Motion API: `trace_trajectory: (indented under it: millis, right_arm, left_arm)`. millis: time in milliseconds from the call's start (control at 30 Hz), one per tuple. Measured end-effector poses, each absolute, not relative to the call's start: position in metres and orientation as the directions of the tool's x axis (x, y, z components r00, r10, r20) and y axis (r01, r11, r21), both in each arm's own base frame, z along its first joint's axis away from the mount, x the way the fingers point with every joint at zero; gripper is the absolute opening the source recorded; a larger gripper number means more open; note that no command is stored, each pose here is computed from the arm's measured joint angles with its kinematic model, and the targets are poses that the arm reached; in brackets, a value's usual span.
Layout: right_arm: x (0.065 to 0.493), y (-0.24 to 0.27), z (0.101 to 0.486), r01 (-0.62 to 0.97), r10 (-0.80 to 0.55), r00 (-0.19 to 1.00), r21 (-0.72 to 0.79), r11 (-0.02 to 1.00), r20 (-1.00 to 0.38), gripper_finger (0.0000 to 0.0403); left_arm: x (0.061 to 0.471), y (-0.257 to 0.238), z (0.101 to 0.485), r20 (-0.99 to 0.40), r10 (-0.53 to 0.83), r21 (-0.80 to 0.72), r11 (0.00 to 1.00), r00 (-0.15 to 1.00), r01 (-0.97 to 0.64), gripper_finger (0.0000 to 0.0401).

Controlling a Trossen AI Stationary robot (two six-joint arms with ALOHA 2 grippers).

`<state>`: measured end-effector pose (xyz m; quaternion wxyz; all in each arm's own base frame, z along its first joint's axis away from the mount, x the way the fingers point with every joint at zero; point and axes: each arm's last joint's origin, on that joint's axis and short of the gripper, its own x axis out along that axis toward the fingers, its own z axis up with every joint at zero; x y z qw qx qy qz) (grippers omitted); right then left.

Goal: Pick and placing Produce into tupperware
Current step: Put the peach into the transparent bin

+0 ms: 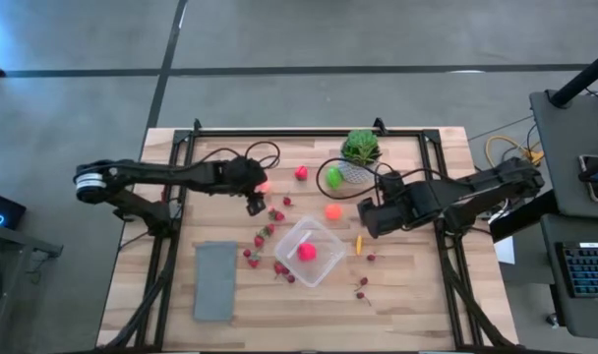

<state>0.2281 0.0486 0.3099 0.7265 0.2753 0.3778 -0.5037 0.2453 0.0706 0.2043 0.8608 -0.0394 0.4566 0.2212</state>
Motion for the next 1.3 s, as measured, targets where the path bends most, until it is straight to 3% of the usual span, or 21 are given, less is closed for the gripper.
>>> trace_trajectory:
  millis: [233,567,1100,1200,1300]
  right_arm:
    - [0.209,0.043,0.311,0.961,-0.546,0.165,0.008,0.277,-0.821,0.0366]
    - [0.165,0.030,0.310,0.962,-0.573,0.223,0.082,0.261,-0.789,0.0366]
    - [0.104,0.012,0.294,0.948,-0.560,0.311,0.208,0.242,-0.768,0.0366]
    - [0.101,0.011,0.293,0.946,-0.559,0.317,0.215,0.241,-0.766,0.0366]
    - [0.101,0.011,0.293,0.945,-0.559,0.317,0.210,0.249,-0.766,0.0366]
  left_arm:
    - [0.242,0.087,0.213,-0.785,0.359,0.174,0.910,0.504,-0.377,0.0221]
    - [0.246,0.103,0.200,-0.806,0.263,0.130,0.953,0.530,-0.275,0.0221]
    - [0.272,0.115,0.184,-0.871,0.271,0.121,0.927,0.410,-0.355,0.0221]
    - [0.274,0.117,0.197,-0.862,0.312,0.148,0.909,0.399,-0.391,0.0221]
    - [0.278,0.120,0.217,-0.815,0.353,0.157,0.898,0.460,-0.411,0.0221]
